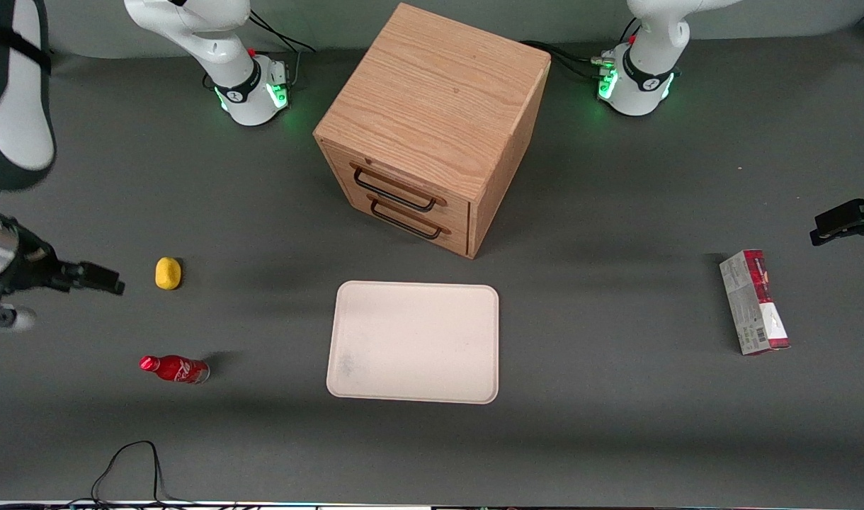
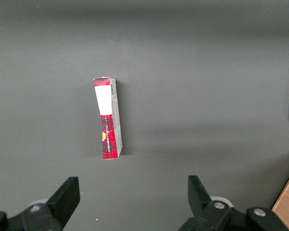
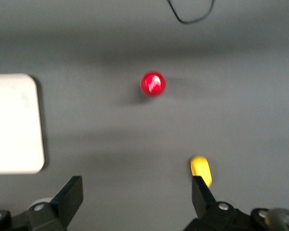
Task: Place coke bottle on tray
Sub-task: 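Move the right gripper down toward the red Coca-Cola bottle, then close the right gripper around the bottle's body and lift it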
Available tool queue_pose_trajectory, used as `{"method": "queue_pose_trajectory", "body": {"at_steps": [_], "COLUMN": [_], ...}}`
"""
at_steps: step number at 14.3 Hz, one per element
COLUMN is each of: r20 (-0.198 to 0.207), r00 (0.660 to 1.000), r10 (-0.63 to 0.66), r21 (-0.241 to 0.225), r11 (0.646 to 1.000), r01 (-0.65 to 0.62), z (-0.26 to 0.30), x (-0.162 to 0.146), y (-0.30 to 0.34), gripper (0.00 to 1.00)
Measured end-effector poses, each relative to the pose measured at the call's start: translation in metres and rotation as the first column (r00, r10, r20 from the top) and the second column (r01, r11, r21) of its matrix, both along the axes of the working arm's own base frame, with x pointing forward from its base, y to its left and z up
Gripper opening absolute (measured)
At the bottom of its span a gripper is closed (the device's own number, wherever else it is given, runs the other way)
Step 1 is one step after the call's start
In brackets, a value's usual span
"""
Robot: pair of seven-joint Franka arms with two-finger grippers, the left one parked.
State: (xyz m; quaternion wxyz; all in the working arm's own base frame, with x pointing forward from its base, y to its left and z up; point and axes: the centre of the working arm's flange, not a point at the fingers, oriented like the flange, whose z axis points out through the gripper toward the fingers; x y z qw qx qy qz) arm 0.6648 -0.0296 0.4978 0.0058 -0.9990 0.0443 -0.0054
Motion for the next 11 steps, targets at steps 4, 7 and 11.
{"method": "queue_pose_trajectory", "body": {"at_steps": [4,7,11], "r20": [0.025,0.047,0.072], "r00": [1.000,0.999,0.997], "r10": [-0.003,-0.013,-0.017], "r21": [-0.005,-0.009,-0.006], "r11": [1.000,1.000,1.000], "r01": [0.004,0.013,0.017], "z": [-0.074,-0.111,-0.143], "x": [0.039,0.052,0.062], "y": [-0.003,-0.011,-0.022], "gripper": [1.00,1.00,1.00]}}
